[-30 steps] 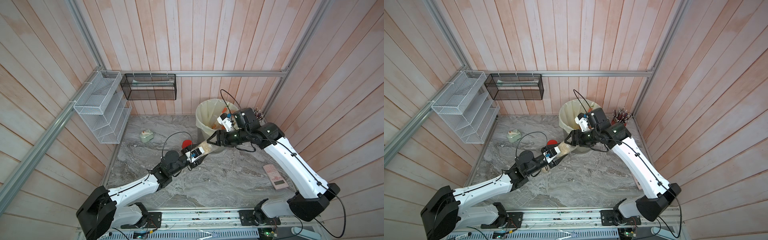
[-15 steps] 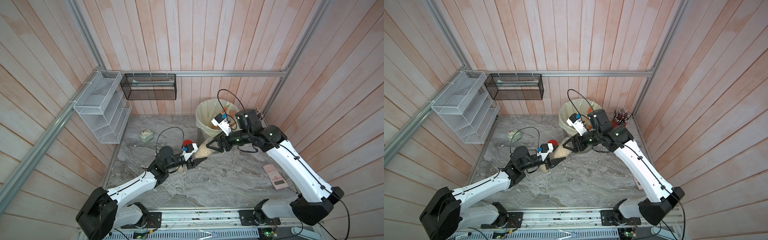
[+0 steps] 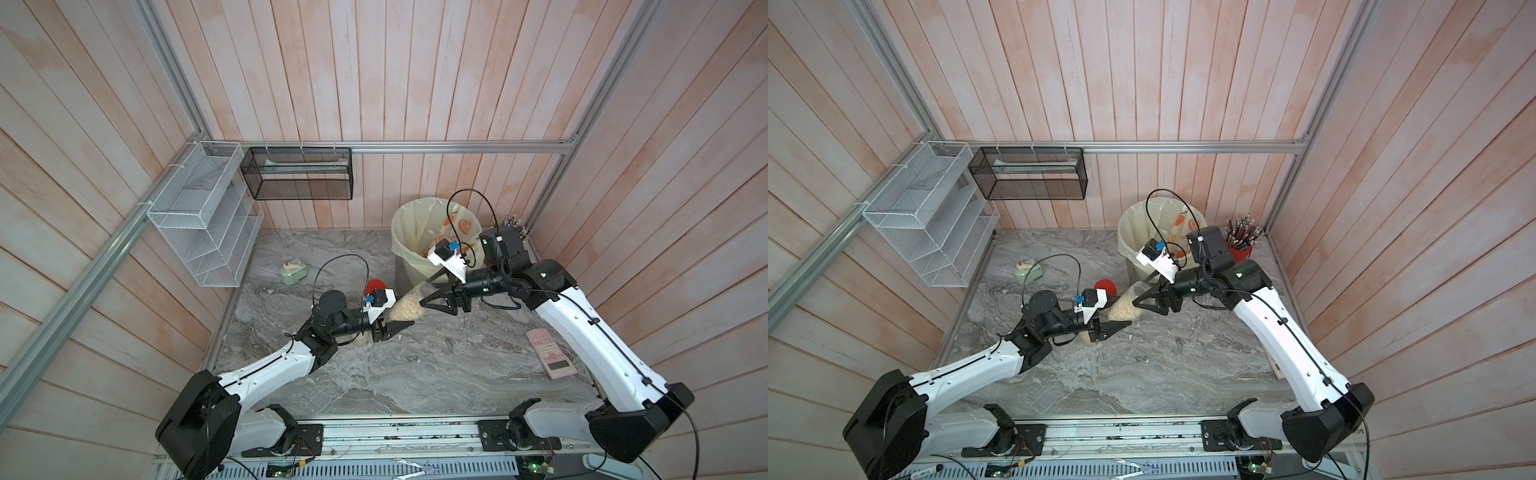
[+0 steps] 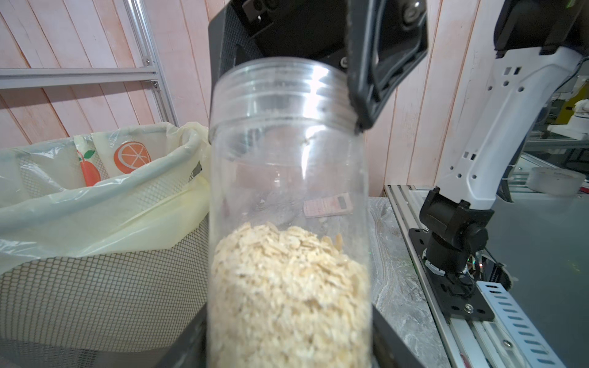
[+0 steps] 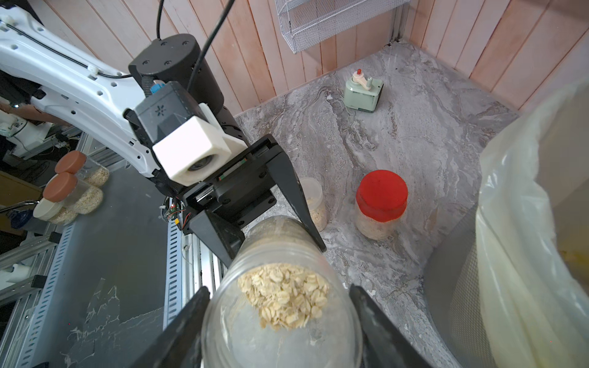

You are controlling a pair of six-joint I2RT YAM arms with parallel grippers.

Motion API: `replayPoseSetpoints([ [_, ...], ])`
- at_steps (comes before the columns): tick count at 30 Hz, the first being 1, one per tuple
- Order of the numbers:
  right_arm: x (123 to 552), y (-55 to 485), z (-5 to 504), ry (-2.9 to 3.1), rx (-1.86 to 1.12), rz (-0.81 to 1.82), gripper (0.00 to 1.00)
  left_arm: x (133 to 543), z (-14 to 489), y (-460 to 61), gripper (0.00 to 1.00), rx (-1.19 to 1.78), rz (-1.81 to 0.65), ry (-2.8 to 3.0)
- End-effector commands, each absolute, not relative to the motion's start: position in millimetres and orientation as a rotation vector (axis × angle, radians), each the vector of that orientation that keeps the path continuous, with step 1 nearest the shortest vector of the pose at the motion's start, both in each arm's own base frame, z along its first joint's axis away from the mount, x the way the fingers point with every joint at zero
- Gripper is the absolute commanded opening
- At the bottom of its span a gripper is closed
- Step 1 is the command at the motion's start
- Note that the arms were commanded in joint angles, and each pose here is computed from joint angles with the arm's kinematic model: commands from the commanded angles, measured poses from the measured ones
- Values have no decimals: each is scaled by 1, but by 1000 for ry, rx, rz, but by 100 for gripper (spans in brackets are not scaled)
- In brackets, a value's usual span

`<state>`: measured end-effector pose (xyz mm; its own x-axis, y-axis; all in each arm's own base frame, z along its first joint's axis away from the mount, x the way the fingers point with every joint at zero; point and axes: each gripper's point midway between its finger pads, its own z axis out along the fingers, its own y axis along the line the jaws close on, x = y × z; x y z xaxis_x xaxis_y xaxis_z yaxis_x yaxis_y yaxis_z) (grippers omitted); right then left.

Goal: Empty expired oatmeal from jars
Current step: Unscrew the lid from the jar.

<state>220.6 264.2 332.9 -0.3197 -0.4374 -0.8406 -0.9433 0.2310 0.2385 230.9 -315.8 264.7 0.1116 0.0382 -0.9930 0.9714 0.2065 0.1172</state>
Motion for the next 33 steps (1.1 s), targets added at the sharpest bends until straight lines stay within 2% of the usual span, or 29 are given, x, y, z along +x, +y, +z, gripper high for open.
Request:
replayPoseSetpoints([
  [1,229,252,332,1822,-1298,914,40,236,295,-310,15,1071,-945,1155],
  [4,230,252,331,1820,-1306,913,53,236,295,-310,15,1071,-944,1154],
  [5,230,252,330,1819,-1308,912,62,236,295,-310,14,1070,-944,1154],
  [8,232,252,334,1803,-1306,905,68,237,296,-310,14,1072,-940,1154],
  [11,233,250,344,1768,-1283,886,84,238,296,-310,14,1066,-931,1156],
  [14,233,244,352,1736,-1249,861,93,240,297,-307,13,1047,-915,1156],
  [22,221,224,384,1618,-1067,902,98,246,299,-300,13,996,-863,1167],
  [28,234,211,391,1823,-649,1051,98,256,303,-288,13,918,-697,1187],
  [33,245,199,391,2006,-181,1198,95,261,300,-285,13,872,-554,1187],
])
